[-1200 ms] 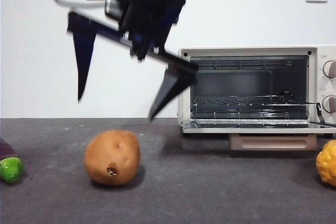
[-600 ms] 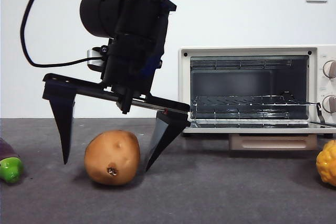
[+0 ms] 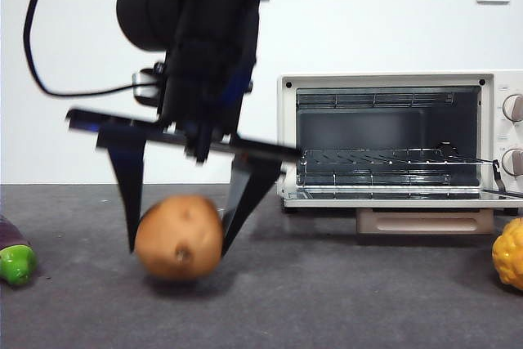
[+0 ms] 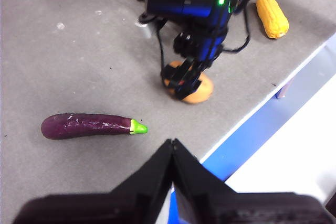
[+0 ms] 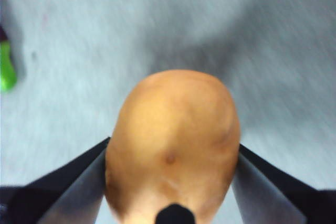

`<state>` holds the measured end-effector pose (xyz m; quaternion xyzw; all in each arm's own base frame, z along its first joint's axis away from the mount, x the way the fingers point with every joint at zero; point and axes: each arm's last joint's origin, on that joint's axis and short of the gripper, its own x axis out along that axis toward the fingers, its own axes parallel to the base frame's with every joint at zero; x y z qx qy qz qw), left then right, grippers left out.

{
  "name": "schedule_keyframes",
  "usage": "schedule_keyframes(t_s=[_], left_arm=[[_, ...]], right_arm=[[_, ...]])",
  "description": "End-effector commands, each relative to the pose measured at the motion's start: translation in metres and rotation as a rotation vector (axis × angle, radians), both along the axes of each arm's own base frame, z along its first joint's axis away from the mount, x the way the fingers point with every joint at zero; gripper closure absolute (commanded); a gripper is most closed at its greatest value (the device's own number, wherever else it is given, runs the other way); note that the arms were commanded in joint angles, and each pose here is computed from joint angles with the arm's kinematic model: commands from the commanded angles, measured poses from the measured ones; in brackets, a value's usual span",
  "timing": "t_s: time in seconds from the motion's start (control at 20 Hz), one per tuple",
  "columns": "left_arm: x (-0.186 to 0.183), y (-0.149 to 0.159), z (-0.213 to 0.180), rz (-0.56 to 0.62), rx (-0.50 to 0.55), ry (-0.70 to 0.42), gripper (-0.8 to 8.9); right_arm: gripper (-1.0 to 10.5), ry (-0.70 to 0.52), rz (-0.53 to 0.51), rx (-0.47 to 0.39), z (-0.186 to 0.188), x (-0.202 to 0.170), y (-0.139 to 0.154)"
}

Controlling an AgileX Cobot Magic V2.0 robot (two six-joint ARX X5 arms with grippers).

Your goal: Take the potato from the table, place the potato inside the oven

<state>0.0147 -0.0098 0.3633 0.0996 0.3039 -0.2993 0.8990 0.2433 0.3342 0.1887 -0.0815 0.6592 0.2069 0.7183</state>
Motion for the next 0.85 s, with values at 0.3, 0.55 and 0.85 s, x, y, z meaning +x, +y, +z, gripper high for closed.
schedule_keyframes(t_s=[0.3,0.55,0.85], left_arm=[[0.0,0.0,-0.001,-0.004,0.005,-0.007,8.19],[0.0,0.0,-0.001,-0.003,0.005,-0.007,8.19],[0.002,0.002,0.0,0.075,0.054,-0.057,8.19]], right_arm=[[8.8,-0.222,0.122,-0.207,0.101,0.004,-0.009],[8.8,-0.339,0.215,-0.247,0.125,0.007,-0.019],[8.8,-0.467,0.185,-0.284,0.167,-0.014,-0.068]])
